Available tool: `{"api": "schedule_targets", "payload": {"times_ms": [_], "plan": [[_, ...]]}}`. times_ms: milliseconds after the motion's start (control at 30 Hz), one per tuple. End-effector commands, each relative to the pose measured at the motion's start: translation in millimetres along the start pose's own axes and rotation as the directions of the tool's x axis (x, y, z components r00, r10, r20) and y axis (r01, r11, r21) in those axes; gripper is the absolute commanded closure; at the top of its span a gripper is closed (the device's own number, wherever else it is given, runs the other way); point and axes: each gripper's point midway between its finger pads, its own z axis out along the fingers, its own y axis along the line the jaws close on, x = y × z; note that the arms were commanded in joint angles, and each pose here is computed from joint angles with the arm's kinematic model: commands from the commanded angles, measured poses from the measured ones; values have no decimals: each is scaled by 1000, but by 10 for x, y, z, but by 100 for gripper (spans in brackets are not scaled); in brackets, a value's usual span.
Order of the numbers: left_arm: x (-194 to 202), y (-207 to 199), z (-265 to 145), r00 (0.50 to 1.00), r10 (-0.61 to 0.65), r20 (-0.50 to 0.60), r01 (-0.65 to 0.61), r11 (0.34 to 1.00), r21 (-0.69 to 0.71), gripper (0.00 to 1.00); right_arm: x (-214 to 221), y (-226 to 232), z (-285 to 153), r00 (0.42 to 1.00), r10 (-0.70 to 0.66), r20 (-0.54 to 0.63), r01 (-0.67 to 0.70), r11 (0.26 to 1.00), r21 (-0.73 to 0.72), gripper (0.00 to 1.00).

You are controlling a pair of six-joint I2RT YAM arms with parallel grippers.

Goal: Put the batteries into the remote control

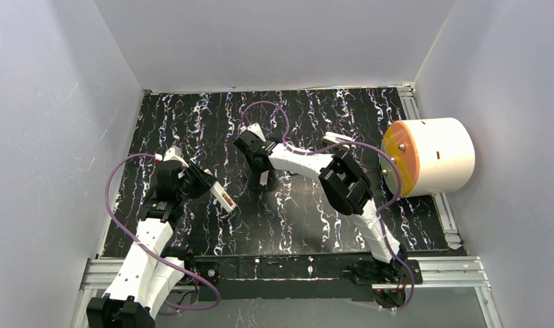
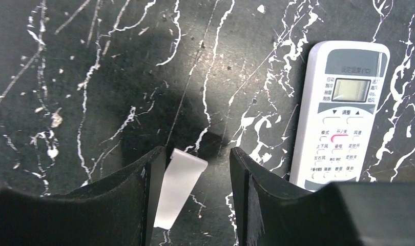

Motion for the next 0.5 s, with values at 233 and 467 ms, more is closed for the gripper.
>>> {"api": "schedule_targets", "payload": {"times_ms": [233, 467], "plan": [[-37, -39, -3, 1000, -2, 11, 2, 1000, 19, 100, 388, -162, -4, 993, -58, -98, 58, 998, -11, 45], [-31, -39, -5, 1000, -3, 13, 3, 1000, 23, 100, 568, -475, -188, 986, -29, -164, 48, 992, 115, 52]]}}
